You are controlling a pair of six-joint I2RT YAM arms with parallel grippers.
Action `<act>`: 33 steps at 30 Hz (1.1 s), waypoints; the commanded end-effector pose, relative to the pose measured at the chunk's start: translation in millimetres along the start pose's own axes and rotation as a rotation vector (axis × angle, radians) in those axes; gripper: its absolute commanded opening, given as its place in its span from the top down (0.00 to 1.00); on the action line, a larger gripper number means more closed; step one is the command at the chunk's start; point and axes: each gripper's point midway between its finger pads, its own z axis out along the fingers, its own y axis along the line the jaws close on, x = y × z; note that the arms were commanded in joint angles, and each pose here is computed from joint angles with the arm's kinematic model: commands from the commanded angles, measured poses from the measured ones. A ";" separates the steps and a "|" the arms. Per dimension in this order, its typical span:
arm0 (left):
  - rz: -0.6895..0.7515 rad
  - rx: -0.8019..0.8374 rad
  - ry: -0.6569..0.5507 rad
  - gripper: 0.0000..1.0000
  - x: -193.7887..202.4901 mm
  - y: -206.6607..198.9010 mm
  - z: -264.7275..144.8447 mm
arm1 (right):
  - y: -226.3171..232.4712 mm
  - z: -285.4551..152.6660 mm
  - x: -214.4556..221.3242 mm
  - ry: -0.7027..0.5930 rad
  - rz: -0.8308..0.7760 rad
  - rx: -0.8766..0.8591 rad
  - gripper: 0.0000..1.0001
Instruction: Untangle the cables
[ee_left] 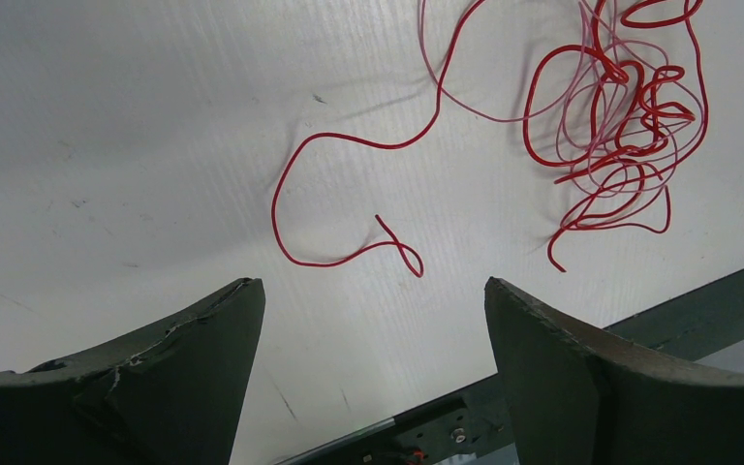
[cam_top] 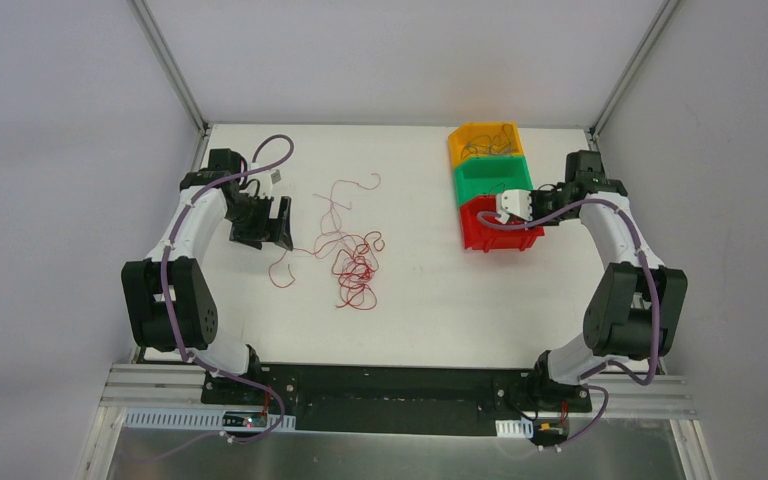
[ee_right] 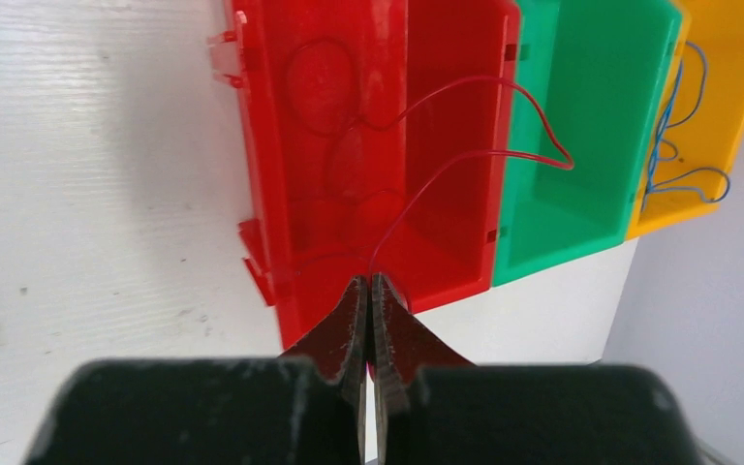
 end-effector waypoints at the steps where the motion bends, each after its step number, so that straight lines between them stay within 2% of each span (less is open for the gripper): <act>1: -0.007 0.013 0.004 0.14 2.4 -2.0 -5.4 | -36.0 3.8 -1.7 -0.017 -0.163 0.042 1.00; 9: 0.005 0.003 -0.004 0.14 0.7 -0.7 -7.7 | -20.9 26.8 -3.7 -0.056 -0.181 -0.051 1.00; 10: 0.007 0.000 -0.007 0.14 0.4 -0.2 -8.3 | -15.4 29.0 -4.0 -0.060 -0.169 -0.067 0.97; 11: 0.009 -0.002 -0.005 0.14 0.7 0.1 -8.3 | -11.1 30.2 -4.9 -0.067 -0.155 -0.073 0.88; 12: 0.013 -0.003 -0.006 0.14 0.9 0.3 -8.5 | -10.5 30.1 -6.6 -0.073 -0.132 -0.065 0.73; 13: 0.012 -0.004 -0.004 0.14 1.4 0.5 -8.3 | -12.2 28.6 -9.4 -0.083 -0.096 -0.053 0.62; 14: 0.013 -0.004 -0.003 0.14 1.9 0.7 -8.2 | -15.6 25.4 -12.9 -0.093 -0.054 -0.041 0.53; 15: 0.011 -0.001 -0.001 0.14 2.7 0.3 -7.6 | -20.3 21.7 -16.9 -0.105 -0.013 -0.028 0.50; 25: 0.000 0.016 0.013 0.14 2.4 -1.1 -3.1 | -75.7 -16.2 -42.4 -0.218 0.562 0.092 0.49; 30: 0.000 0.012 0.005 0.14 0.3 -0.9 -4.6 | -96.3 -7.5 -25.8 -0.157 0.993 0.118 0.60; 33: 0.001 0.006 0.005 0.14 2.6 -0.3 -5.7 | -99.7 -2.4 -13.6 -0.109 1.264 0.182 0.69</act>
